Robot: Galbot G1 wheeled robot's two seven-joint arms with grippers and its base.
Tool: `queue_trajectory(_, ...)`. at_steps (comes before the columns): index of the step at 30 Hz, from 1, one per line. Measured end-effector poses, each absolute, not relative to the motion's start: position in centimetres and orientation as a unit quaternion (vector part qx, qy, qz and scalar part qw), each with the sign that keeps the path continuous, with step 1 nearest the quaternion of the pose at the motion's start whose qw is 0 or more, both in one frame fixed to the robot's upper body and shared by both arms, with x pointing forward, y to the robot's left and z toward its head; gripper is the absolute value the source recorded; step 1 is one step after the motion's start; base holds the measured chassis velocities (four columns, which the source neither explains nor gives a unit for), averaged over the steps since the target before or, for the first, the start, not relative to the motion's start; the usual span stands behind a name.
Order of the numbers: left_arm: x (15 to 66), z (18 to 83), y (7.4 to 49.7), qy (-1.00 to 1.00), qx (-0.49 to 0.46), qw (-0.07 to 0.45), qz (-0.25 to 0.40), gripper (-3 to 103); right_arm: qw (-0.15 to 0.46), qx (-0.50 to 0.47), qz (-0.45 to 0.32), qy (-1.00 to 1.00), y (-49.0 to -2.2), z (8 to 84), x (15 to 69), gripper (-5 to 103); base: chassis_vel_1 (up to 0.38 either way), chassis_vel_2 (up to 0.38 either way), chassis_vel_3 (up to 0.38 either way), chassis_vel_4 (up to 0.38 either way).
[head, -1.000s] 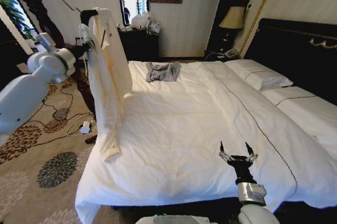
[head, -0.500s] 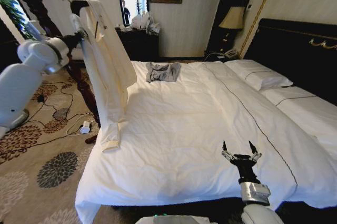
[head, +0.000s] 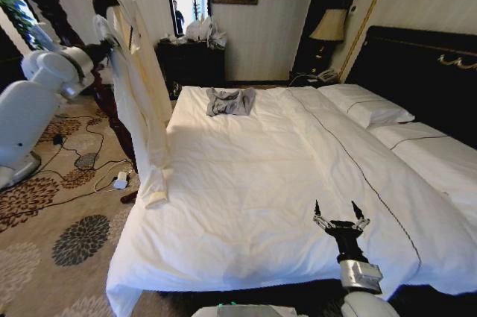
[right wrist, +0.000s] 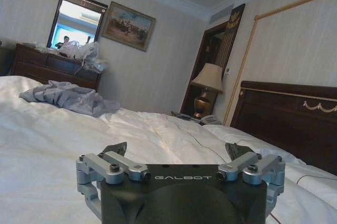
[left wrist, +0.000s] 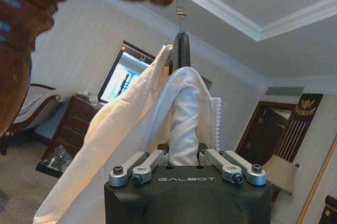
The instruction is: Pick up the clothes from the bed and hang them on the clothes hanger.
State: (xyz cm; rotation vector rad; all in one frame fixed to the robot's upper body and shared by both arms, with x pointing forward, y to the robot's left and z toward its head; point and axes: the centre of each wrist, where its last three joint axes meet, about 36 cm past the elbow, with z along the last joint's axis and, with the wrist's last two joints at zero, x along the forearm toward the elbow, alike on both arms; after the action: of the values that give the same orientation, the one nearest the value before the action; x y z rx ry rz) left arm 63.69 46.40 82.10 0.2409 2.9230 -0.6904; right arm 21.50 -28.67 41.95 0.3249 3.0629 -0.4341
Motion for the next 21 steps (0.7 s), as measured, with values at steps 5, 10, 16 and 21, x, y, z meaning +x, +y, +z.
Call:
queue_trajectory(5,63.3,82.7,46.8,0.967,0.076,0.069,-0.231,18,0.017,0.103,-0.141,0.985,-28.7,42.0,21.6,100,0.000,0.000,0.000,0.000)
queue_trajectory(10,63.3,82.1,47.4,0.967,0.068,0.065,-0.236,18,0.017,0.103,-0.140,0.985,-28.7,42.0,21.6,100,0.000,0.000,0.000,0.000)
queue_trajectory(16,64.5,81.8,47.4,0.965,0.060,0.060,-0.247,18,0.015,0.102,-0.141,0.985,-28.7,42.1,21.3,100,0.000,0.000,0.000,0.000)
queue_trajectory(21,65.6,81.9,47.2,0.964,0.055,0.058,-0.254,18,0.019,0.104,-0.143,0.984,-28.8,42.4,21.3,100,0.000,0.000,0.000,0.000)
